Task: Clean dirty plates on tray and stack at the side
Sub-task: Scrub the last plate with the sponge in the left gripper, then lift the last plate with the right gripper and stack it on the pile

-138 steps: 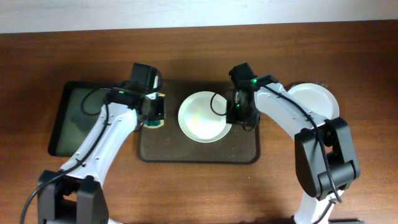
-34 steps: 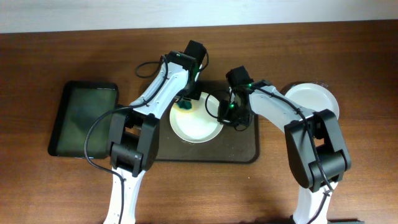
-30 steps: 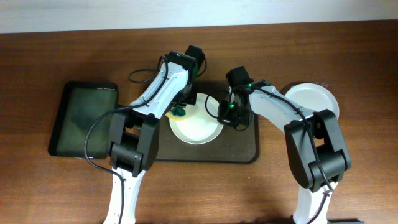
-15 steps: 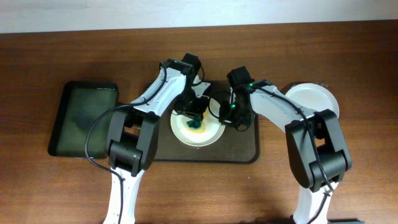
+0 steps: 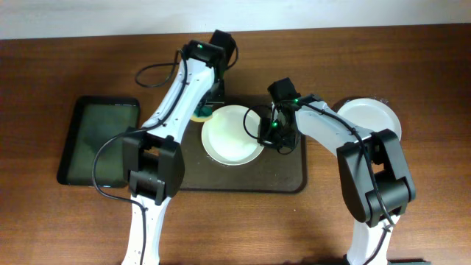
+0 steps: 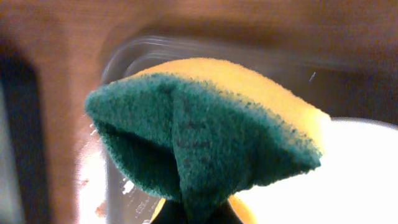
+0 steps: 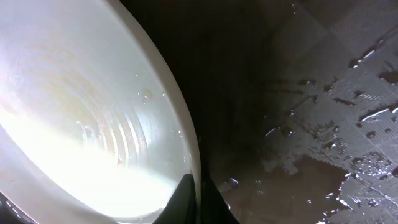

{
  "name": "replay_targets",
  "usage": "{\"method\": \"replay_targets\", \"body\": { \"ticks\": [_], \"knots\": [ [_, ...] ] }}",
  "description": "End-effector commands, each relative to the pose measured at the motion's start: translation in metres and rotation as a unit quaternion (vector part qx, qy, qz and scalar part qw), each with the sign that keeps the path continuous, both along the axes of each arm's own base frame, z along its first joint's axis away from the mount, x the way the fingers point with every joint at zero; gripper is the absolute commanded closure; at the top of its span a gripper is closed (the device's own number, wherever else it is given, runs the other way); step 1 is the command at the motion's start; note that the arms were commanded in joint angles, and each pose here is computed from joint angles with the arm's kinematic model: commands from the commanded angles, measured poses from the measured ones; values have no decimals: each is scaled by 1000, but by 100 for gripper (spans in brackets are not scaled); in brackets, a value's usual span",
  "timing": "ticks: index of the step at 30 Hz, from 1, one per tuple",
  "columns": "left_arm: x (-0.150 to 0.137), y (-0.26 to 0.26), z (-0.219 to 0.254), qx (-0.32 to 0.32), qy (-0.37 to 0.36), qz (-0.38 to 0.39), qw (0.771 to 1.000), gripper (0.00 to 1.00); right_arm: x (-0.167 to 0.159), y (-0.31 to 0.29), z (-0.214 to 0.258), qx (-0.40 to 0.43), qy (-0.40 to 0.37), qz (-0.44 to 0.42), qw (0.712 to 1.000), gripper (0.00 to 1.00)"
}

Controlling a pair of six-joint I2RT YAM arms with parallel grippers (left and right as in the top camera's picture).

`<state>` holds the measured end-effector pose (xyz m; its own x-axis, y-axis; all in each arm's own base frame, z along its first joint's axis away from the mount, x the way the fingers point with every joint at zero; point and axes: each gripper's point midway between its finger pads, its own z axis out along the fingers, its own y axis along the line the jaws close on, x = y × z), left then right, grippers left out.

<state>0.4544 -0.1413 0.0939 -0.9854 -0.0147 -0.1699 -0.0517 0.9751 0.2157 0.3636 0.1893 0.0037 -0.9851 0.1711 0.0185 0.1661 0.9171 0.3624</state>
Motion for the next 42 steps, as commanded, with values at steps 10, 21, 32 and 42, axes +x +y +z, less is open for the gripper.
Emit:
{"method": "replay_targets", "body": {
  "ticks": [10, 21, 32, 42],
  "knots": [
    [9, 26, 21, -117, 32, -24, 992, 100, -24, -44, 113, -323, -208, 78, 920, 96],
    [11, 26, 22, -118, 28, -24, 992, 100, -55, -26, 261, -588, -480, 64, 648, 96],
    [10, 26, 21, -117, 30, -24, 992, 100, -70, -9, 232, -511, -466, 55, 720, 96],
    [10, 26, 21, -117, 30, -24, 992, 100, -77, -57, 156, -411, -246, -36, 877, 96]
  ]
}}
